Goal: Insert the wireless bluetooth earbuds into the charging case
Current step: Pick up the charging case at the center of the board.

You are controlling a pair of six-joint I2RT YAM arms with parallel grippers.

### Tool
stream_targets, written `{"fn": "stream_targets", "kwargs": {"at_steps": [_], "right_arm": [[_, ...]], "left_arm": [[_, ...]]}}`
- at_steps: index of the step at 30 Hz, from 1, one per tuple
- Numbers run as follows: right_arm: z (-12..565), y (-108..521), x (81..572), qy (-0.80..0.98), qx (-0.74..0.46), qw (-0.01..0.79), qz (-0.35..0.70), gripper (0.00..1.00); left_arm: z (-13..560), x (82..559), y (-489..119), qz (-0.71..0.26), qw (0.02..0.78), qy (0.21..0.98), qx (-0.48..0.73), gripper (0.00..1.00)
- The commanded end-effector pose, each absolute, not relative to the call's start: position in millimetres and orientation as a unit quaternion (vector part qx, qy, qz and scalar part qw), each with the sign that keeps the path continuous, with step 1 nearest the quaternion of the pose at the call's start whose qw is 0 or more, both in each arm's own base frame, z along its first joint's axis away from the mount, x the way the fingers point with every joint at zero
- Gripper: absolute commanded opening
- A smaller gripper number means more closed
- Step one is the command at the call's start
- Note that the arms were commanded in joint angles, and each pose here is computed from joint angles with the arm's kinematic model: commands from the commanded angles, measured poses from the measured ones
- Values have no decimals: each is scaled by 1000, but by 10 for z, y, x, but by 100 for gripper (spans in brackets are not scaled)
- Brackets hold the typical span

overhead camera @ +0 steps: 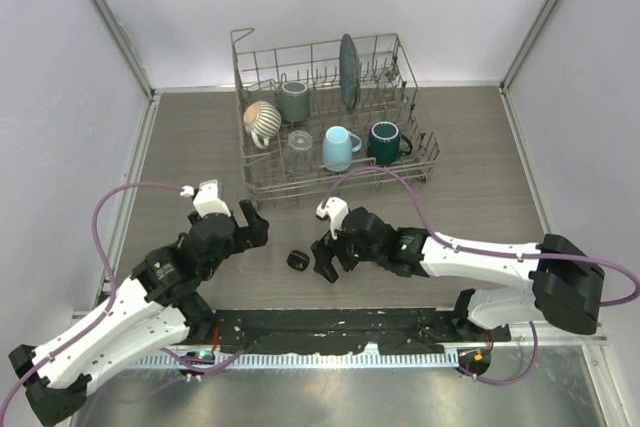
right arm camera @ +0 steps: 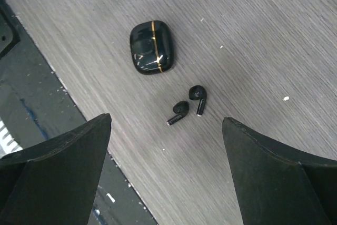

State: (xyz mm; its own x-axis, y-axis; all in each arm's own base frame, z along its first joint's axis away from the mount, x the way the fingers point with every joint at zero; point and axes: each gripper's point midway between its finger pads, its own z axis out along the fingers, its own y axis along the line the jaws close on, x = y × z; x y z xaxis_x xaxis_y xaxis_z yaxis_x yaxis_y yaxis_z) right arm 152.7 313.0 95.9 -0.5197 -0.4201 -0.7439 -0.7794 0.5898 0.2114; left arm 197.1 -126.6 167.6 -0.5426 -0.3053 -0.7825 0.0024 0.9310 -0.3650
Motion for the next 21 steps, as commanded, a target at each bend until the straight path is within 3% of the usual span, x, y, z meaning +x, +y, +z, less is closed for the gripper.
{"fn": "stream_targets", "kwargs": {"at_steps": [1, 9, 21], "right_arm": [[1095, 3355, 1722, 807, -324, 397, 293, 92], [928, 3729, 1763, 784, -355, 408, 303, 82], [620, 3983, 1720, 779, -386, 400, 289, 81]], "left_arm": [[1630, 1897, -1132, -179, 469, 852, -149, 100], [1611, 1793, -937, -181, 479, 841, -175, 100], [1568, 1799, -981, -171, 471, 851, -156, 100]]}}
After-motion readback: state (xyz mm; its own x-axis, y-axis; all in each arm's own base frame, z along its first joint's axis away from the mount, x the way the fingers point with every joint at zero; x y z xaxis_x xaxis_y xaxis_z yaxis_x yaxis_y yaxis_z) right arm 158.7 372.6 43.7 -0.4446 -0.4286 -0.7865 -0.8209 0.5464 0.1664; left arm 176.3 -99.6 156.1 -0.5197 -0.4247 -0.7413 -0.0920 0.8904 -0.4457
